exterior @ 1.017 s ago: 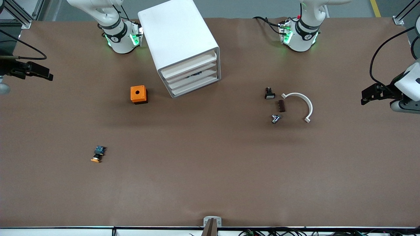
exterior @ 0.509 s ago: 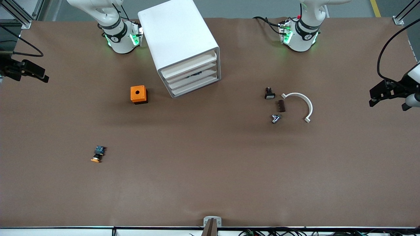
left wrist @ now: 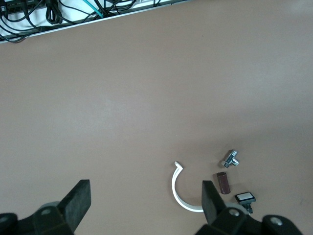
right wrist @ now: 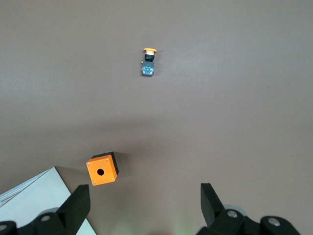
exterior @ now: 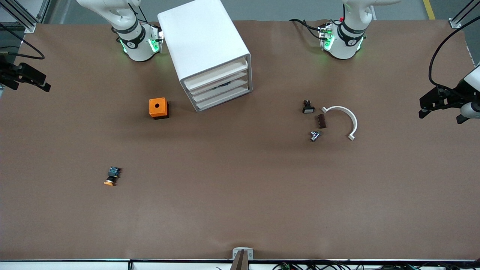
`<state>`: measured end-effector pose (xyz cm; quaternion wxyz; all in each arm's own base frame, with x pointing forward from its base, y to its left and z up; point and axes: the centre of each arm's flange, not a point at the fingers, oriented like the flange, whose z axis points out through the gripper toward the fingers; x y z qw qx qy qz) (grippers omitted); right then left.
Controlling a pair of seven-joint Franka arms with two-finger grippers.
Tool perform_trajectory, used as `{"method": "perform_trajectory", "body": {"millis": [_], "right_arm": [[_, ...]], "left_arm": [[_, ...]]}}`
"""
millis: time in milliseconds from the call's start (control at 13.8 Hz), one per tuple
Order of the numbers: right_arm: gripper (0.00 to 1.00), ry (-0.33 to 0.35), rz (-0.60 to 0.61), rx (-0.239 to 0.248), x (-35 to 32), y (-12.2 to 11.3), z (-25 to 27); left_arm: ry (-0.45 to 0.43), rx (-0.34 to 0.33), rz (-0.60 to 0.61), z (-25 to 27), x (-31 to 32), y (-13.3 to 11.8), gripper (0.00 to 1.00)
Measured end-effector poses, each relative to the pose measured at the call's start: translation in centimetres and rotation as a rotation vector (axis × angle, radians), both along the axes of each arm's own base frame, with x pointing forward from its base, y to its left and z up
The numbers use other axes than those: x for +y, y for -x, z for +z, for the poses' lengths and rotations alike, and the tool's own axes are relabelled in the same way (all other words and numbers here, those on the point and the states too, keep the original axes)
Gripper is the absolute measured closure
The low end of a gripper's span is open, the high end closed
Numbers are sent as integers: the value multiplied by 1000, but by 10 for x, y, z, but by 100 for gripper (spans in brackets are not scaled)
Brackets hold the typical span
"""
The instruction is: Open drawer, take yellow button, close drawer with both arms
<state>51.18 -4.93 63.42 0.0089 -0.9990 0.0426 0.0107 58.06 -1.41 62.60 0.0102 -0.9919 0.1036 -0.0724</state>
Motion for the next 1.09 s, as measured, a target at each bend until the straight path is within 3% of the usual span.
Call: {"method": "perform_trajectory", "body": {"millis": [872,1090], "right_arm": [[0,12,9,22,-1,1,-7],[0,10,15,36,0,3,-8]], "left_arm": [[8,20,-14,3,-10,-1,0],[18,18,64,5,-7,-1,0]]}}
